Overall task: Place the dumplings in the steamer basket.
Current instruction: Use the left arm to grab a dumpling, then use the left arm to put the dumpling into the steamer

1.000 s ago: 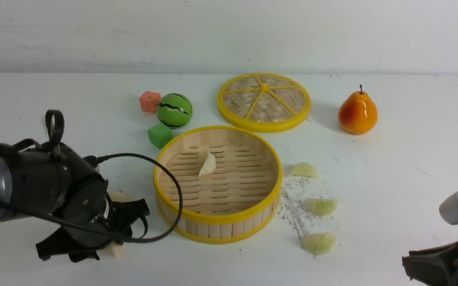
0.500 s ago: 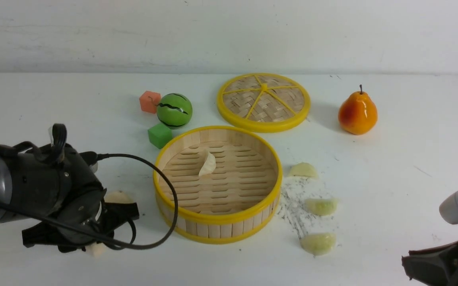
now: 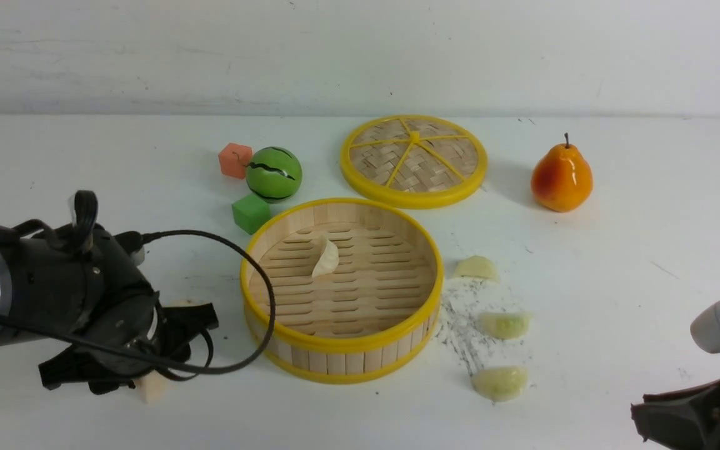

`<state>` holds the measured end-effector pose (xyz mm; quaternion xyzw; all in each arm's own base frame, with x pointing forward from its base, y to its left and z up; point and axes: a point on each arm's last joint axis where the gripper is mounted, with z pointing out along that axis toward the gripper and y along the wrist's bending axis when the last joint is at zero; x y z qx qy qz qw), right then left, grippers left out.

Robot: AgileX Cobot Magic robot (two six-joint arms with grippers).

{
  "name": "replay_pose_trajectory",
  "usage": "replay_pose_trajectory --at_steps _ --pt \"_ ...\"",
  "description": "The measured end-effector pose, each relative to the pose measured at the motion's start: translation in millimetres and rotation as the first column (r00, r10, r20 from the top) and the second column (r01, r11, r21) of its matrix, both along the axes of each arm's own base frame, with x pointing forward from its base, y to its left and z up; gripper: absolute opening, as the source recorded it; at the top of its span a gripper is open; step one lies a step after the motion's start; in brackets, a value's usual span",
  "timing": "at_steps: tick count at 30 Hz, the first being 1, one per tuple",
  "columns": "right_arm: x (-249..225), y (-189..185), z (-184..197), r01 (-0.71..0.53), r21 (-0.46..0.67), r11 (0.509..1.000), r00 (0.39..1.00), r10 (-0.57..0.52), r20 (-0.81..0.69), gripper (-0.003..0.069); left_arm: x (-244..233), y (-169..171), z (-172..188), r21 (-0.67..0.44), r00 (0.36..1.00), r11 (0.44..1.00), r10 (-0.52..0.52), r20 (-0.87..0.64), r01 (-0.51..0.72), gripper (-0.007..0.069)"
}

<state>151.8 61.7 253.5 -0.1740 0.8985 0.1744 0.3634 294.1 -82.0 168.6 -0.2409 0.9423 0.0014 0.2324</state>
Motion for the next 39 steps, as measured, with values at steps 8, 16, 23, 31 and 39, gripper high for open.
replay_pose_trajectory --at_steps 8,16,23,31,39 --pt "-0.5 0.7 -0.1 -0.003 0.006 1.0 1.0 0.003 -0.005 0.0114 1.8 8.4 -1.5 -0.043 1.0 0.999 0.021 -0.024 -0.022 0.0304" --pt "-0.5 0.9 0.1 -0.001 0.011 1.0 1.0 0.001 -0.007 0.0114 4.0 6.6 -12.0 -0.036 0.998 0.999 0.0 -0.055 -0.002 0.0249" --pt "-0.5 1.0 0.2 0.0 0.014 1.0 1.0 0.001 -0.007 0.0123 5.0 6.0 -9.2 0.008 0.992 0.993 -0.118 -0.051 0.119 0.023" --pt "-0.4 1.0 0.2 0.0 0.014 1.0 1.0 0.0 -0.007 0.0126 -6.1 5.1 24.1 0.001 0.969 0.969 -0.245 0.018 0.245 0.0216" --pt "-0.4 1.0 0.2 0.0 0.014 1.0 1.0 0.0 -0.007 0.0129 -1.0 -26.4 91.4 -0.123 0.901 0.895 -0.413 0.13 0.428 0.0215"
